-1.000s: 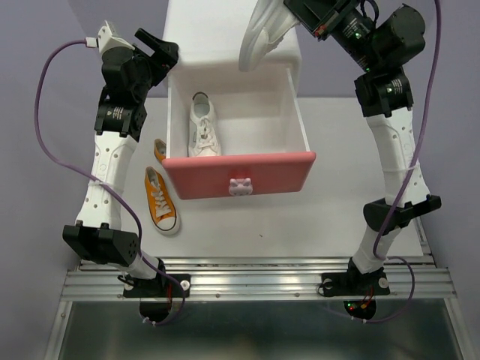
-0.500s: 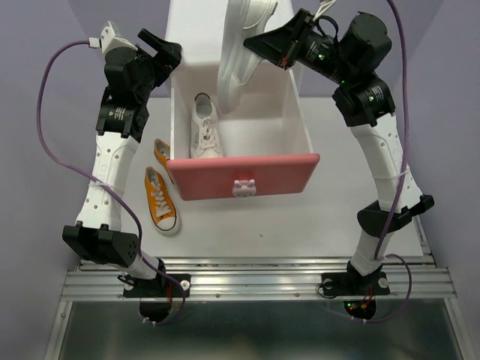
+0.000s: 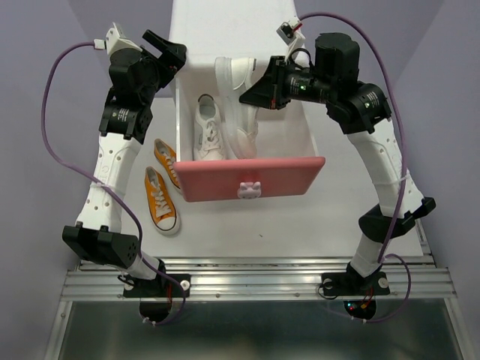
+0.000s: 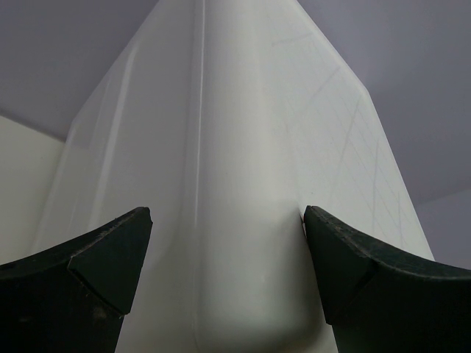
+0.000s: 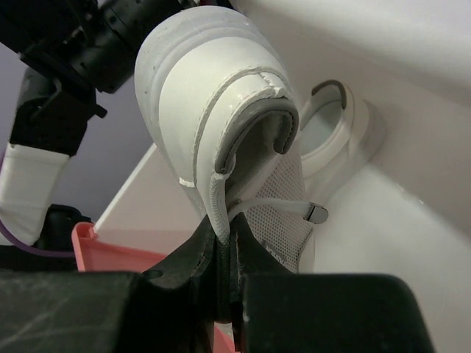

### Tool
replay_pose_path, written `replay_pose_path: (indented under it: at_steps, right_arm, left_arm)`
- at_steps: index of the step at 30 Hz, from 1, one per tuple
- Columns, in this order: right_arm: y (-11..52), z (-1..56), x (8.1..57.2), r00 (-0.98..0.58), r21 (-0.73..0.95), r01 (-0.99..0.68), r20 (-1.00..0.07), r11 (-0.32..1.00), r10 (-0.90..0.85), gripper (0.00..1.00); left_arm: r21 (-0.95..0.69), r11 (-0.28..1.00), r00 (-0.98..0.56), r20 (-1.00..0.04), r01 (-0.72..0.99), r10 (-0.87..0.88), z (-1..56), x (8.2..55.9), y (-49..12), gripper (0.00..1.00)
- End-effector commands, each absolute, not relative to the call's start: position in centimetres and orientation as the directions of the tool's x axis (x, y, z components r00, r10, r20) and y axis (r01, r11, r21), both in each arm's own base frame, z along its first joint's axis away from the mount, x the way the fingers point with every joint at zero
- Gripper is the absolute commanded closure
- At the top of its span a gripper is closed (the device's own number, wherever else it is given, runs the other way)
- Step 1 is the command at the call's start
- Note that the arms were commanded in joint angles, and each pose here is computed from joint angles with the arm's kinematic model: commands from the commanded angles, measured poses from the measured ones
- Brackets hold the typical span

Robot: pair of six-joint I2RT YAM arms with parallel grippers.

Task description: Place and organize the shoes in the shoe cabinet

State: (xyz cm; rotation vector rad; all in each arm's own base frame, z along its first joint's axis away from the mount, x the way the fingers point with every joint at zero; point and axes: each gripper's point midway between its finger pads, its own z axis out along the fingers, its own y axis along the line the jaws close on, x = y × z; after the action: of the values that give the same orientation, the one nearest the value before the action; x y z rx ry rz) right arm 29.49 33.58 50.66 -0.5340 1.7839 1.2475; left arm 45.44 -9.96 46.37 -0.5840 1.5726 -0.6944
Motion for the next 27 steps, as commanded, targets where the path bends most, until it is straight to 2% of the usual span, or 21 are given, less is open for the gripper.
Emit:
replay_pose_path:
  at_steps: [1, 7, 16, 21, 27]
  right_arm:
    - [32.0, 52.0, 26.2, -0.475, 0.466, -0.786, -0.876, 0.406, 0.087, 0.99]
    - [31.9, 48.5, 25.9, -0.537, 0.470, -0.737, -0.844, 0.485, 0.002, 0.99]
    - [32.6, 44.7, 27.6, -0.545, 0.371, -0.617, -0.838, 0.694, -0.036, 0.99]
    - [30.1, 44.6, 30.5, -0.485, 0.290, -0.436, -0.873, 0.852, 0.049, 0.99]
    - [29.4, 44.2, 31.9, -0.468, 0.271, -0.342, -0.879, 0.900, 0.087, 0.99]
  left_arm:
    - [-0.439, 0.834, -0.490, -0.675, -0.333, -0.551, 30.1, 42.0, -7.1, 0.06]
    - [-0.440, 0.834, -0.489, -0.676, -0.332, -0.551, 30.1, 42.1, -7.1, 0.06]
    - [-0.441, 0.836, -0.484, -0.682, -0.327, -0.549, 30.5, 42.1, -7.1, 0.06]
    - [-0.443, 0.835, -0.483, -0.681, -0.326, -0.550, 30.5, 42.1, -7.1, 0.06]
    - [-0.448, 0.833, -0.476, -0.683, -0.325, -0.554, 30.7, 42.1, -7.1, 0.06]
